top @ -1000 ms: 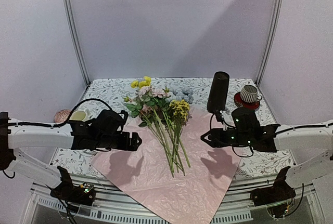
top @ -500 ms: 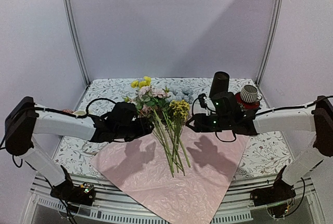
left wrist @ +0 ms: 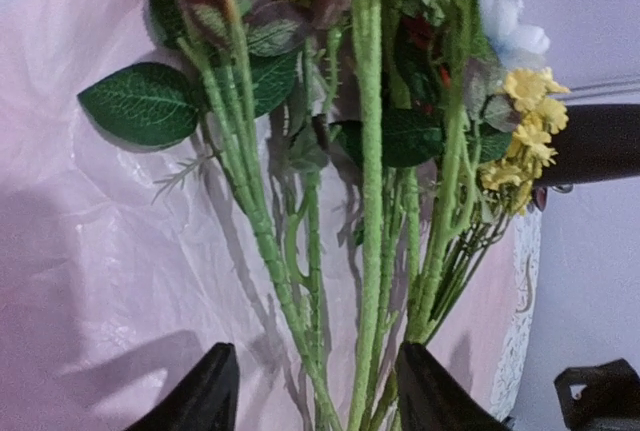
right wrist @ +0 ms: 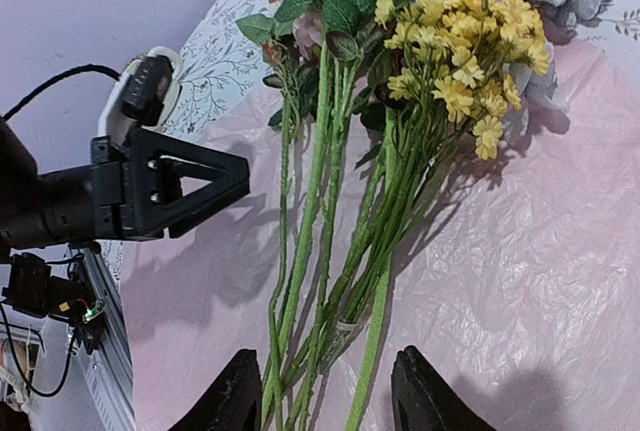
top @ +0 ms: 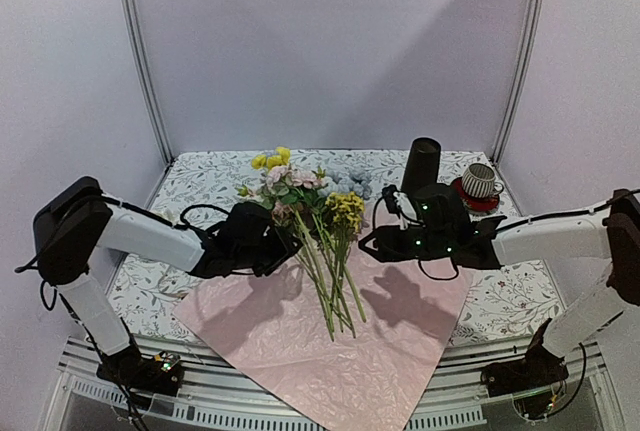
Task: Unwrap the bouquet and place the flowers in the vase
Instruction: Pick up the fake flower from the flattened wrapping paper.
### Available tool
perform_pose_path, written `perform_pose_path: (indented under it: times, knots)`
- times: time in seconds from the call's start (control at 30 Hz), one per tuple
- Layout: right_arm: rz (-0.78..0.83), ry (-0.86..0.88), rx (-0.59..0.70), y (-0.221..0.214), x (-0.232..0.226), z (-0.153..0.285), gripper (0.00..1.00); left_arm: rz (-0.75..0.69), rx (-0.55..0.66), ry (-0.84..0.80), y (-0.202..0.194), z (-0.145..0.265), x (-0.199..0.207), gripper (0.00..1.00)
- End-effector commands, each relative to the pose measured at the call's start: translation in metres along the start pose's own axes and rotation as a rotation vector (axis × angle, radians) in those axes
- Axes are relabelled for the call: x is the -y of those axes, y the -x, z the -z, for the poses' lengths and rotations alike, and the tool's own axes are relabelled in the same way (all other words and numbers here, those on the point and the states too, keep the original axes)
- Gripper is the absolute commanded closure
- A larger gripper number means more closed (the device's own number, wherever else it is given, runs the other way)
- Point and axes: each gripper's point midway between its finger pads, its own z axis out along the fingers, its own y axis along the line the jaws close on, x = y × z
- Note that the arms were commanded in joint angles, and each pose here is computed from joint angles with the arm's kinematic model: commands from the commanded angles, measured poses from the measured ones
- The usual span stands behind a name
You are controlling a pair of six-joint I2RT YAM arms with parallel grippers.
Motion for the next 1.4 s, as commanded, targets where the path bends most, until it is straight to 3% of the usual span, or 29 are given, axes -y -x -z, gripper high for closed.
perform_pose_path:
  times: [0.0,0.13,0.23,0.4,0.83,1.17,1.37]
  knots:
    - [0.050,0.066,0.084,0.014,-0.015,0.017,0.53,0.075,-0.003,0.001,0.004,-0.012,-0.003,0.48]
    - [0.063,0.100,0.148,0.021,-0.021,0.031,0.52,0.084,-0.020,0.012,0.001,-0.019,-0.007,0.50]
    - [0.071,0.103,0.175,0.024,-0.022,0.038,0.52,0.083,-0.026,0.019,0.000,-0.024,-0.010,0.59]
    - [0.079,0.108,0.178,0.022,-0.022,0.040,0.51,0.083,-0.027,0.008,0.002,-0.028,-0.010,0.66]
    - [0.079,0.116,0.168,0.019,-0.022,0.036,0.51,0.099,-0.030,-0.002,0.005,-0.043,-0.010,0.68]
    - [0.083,0.119,0.168,0.019,-0.023,0.037,0.51,0.103,0.019,-0.001,0.018,-0.029,-0.011,1.00]
    - [0.080,0.137,0.163,0.019,-0.026,0.034,0.51,0.153,0.121,0.060,0.037,0.003,-0.022,1.00]
